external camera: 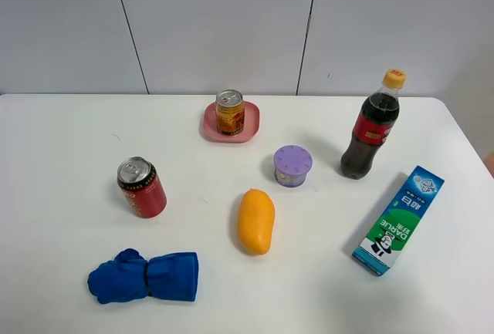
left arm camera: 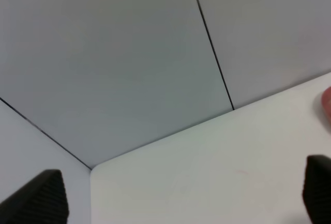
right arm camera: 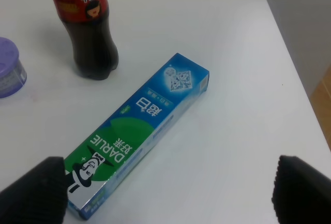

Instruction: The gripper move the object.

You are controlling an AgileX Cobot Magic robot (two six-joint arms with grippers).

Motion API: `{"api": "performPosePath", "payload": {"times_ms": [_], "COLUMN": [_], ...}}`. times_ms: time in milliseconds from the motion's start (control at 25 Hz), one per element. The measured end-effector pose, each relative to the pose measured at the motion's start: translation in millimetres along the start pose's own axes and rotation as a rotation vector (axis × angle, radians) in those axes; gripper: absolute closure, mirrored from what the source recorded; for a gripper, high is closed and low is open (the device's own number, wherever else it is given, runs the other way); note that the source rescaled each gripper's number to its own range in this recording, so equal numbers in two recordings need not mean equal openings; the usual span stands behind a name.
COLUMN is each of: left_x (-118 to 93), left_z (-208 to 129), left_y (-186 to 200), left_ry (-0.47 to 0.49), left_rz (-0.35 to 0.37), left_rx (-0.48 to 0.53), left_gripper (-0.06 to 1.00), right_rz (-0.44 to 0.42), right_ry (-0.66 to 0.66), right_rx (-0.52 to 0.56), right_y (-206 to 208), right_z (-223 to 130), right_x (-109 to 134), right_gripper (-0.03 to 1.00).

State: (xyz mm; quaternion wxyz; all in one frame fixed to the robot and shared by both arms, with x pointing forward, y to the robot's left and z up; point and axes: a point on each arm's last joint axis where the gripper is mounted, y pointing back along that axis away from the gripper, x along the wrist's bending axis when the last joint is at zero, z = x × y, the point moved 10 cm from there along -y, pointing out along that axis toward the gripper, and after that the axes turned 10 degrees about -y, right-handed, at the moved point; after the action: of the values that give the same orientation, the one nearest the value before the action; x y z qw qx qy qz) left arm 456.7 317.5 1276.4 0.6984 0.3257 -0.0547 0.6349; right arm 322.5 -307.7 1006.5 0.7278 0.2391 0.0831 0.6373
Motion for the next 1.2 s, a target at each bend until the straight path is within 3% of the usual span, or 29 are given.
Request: {"api": "performPosePath", "payload": {"times_ms": [240, 320, 480, 600, 680, 920, 1200], "left_x": [-26.9, -37.9, -65.6, -80.9, -90.7, -122.8, -144.3], "left_z": [-2.4, -2.3, -8.7, -18.4, -30.6, -84.0, -153.0], "left_y": [77.0, 97.8, 137.6, 165.7, 175.2, 148.3, 77.5], "left_ry": [-0.031, -0.047, -0.071, -0.003, 0.037, 0.092, 0.191], "left_rz": [0.126, 0.138, 0.077, 0.009, -0.028, -0.096, -0.044], "left_rx": [-0.164, -0.226, -0.361, -0.445, -0.448, -0.339, -0.252], "left_gripper": [0.08, 0.08, 0.08, 0.08, 0.08, 0.08, 0.08], "right_rz": [0.0, 0.0, 0.0, 0.0, 0.0, 0.0, 0.0], "right_ry": [0.0, 0.0, 0.0, 0.0, 0.0, 0.0, 0.0], "right_rx": [0.0, 0.0, 0.0, 0.0, 0.0, 0.0, 0.0], "right_y": [0.0, 0.0, 0.0, 0.0, 0.0, 0.0, 0.0], "right_z": [0.0, 0.0, 0.0, 0.0, 0.0, 0.0, 0.0], "right_x": [0.0, 0.0, 0.0, 0.0, 0.0, 0.0, 0.0], "right_gripper": [-0.03, -0.03, -0.03, -0.03, -0.03, -0.03, -0.03]}}
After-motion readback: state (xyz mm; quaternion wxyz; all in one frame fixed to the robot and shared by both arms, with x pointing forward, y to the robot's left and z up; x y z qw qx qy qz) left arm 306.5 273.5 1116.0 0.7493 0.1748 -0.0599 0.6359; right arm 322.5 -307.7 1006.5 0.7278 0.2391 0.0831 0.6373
